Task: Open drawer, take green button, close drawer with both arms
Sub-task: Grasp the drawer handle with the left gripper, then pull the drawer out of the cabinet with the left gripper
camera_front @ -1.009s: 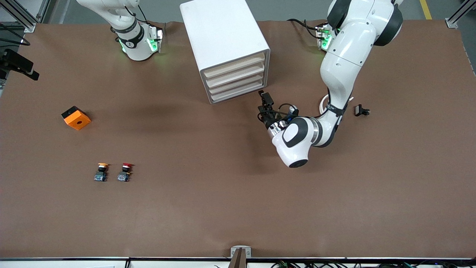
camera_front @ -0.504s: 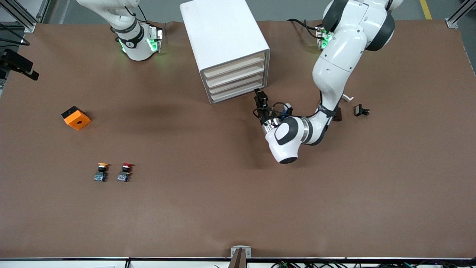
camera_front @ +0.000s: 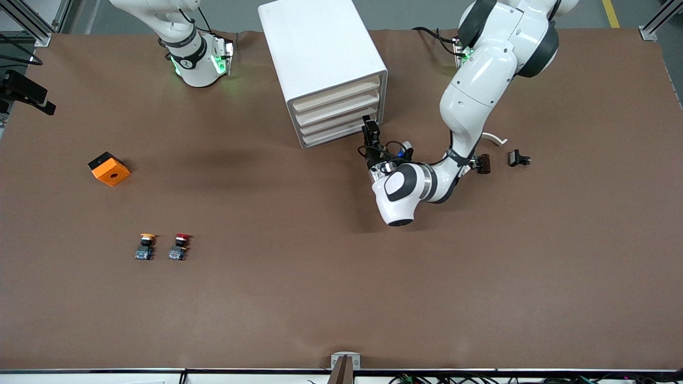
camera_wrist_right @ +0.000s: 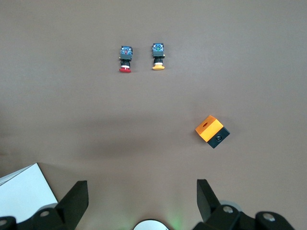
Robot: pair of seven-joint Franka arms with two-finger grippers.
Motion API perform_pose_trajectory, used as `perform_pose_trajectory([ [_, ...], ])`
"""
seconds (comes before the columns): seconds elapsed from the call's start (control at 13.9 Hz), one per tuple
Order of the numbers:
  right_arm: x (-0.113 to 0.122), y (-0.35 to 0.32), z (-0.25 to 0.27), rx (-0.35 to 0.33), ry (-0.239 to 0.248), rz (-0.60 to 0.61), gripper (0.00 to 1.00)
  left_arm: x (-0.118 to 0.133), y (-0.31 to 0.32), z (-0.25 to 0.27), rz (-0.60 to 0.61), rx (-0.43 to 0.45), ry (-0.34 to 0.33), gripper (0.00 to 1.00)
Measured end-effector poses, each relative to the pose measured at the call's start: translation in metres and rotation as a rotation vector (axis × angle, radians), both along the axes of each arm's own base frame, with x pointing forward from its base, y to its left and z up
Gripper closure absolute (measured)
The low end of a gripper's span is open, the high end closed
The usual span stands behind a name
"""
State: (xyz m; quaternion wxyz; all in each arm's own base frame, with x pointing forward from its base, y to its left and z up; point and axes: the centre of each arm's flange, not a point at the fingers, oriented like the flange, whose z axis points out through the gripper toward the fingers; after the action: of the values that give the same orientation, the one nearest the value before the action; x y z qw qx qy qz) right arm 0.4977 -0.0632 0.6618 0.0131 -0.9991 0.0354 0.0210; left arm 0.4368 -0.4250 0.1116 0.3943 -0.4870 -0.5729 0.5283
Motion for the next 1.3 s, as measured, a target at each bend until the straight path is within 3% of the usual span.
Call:
perform_pose_trajectory([
  [0.86,0.0,-0.001,0.0,-0.002,0.0,-0.001,0.0,-0.053,-0.015,-0.022,-0.076,0.037,0.069,0.53],
  [1.01,0.0,-0.001,0.0,-0.001,0.001,-0.001,0.0,-0.056,-0.017,-0.022,-0.082,0.038,0.071,0.69],
  [1.08,0.0,-0.001,0.0,-0.002,0.001,-0.002,0.0,-0.057,-0.017,-0.022,-0.083,0.038,0.073,0.69],
  [1.22,0.0,-0.002,0.0,-0.002,0.001,-0.003,0.0,-0.057,-0.017,-0.022,-0.085,0.037,0.078,0.82],
  [1.3,0.0,-0.002,0.0,-0.002,0.002,-0.004,0.0,-0.058,-0.016,-0.022,-0.087,0.037,0.08,0.82],
])
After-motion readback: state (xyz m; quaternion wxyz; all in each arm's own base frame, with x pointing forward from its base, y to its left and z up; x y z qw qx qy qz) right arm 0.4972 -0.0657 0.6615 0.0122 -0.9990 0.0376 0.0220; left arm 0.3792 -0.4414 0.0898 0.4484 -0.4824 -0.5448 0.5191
